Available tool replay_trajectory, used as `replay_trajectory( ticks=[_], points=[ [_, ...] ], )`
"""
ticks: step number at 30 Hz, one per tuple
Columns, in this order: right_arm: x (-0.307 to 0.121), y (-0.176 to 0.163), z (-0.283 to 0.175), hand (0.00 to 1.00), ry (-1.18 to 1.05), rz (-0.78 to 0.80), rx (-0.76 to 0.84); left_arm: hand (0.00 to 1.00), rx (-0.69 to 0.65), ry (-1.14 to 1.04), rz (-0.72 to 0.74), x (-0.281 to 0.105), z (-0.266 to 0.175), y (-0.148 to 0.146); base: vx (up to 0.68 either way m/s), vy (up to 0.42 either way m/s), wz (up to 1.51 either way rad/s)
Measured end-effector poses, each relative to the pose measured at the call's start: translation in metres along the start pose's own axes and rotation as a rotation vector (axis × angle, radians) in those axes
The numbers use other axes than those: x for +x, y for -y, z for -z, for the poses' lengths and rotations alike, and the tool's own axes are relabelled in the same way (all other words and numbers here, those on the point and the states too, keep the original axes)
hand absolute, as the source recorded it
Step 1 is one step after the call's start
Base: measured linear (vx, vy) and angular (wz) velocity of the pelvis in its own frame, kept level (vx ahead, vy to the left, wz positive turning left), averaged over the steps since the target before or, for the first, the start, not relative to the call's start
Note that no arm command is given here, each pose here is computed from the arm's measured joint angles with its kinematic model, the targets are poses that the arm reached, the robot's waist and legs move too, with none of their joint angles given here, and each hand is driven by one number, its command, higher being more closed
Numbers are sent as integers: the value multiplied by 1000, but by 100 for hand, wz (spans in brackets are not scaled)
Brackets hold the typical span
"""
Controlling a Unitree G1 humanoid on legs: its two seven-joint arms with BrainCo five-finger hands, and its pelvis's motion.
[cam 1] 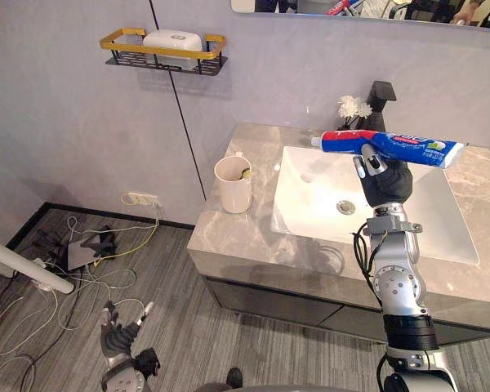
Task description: Organize washtable
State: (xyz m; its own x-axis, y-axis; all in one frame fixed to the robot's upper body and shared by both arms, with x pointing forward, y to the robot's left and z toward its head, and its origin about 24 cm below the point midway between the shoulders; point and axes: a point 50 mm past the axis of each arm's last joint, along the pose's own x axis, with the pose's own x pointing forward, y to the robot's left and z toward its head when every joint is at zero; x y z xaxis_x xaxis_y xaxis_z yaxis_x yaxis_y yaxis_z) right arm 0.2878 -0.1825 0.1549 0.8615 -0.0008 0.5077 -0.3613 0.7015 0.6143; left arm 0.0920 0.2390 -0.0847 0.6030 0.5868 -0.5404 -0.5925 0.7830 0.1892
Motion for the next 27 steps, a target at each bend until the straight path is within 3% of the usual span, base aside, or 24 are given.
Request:
replay_trajectory(
  ticks=[9,19,27],
  points=[
    [-2,7,12,100,-52,45,-2,0,92,-255,122,-11,57,18,-13,-9,1],
    [11,8,22,100,-108,80,-39,0,169,-287,154,-4,63,12,0,0,0],
    [47,-21,21,100,-112,-37,-68,0,191,-298,157,-2,64,10,0,0,0]
  ],
)
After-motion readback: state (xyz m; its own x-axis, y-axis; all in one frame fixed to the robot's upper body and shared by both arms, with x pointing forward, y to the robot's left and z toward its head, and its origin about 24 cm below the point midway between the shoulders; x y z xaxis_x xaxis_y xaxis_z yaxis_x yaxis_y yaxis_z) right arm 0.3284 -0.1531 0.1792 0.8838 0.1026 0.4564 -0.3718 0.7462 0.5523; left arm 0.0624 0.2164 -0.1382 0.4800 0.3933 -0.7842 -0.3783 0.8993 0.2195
